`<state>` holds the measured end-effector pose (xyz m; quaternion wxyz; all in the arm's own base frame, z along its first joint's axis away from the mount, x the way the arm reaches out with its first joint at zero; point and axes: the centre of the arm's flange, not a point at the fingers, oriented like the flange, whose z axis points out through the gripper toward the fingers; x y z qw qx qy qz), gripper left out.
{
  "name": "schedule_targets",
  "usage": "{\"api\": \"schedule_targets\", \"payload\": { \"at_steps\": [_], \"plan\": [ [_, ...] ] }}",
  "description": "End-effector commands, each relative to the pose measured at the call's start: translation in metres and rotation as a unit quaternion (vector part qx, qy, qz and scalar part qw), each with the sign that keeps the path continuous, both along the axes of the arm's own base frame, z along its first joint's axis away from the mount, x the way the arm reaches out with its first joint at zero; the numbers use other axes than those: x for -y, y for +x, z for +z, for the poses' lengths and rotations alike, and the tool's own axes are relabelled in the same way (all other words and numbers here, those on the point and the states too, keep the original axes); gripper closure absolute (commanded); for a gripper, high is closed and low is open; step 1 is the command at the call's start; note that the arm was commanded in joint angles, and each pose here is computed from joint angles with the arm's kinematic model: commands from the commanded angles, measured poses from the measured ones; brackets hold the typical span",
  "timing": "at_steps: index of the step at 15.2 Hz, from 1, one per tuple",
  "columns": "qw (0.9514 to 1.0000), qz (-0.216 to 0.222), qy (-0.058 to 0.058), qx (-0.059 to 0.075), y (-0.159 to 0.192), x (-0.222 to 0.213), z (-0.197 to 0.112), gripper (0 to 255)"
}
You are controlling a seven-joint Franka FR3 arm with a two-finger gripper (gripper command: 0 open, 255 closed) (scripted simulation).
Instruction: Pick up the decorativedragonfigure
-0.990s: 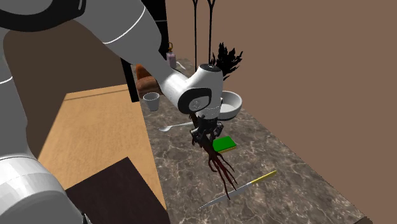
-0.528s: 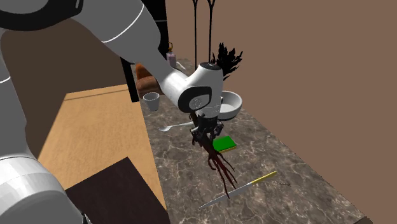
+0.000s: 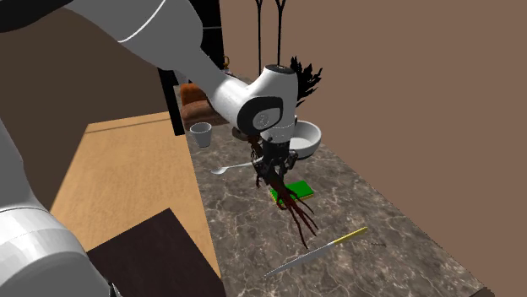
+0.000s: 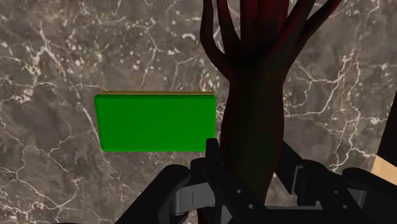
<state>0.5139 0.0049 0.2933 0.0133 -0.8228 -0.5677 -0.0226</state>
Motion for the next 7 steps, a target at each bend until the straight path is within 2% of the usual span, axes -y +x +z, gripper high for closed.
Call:
{"api": "schedule_targets", "payload": {
  "at_steps": [1, 5, 7],
  "plan": [
    [1.0000, 0.000, 0.000, 0.000, -0.001, 0.000, 0.010, 255],
    [1.0000, 0.000, 0.000, 0.000, -0.001, 0.000, 0.031, 255],
    [1.0000, 0.000, 0.000, 0.000, -0.001, 0.000, 0.032, 255]
  ]
}}
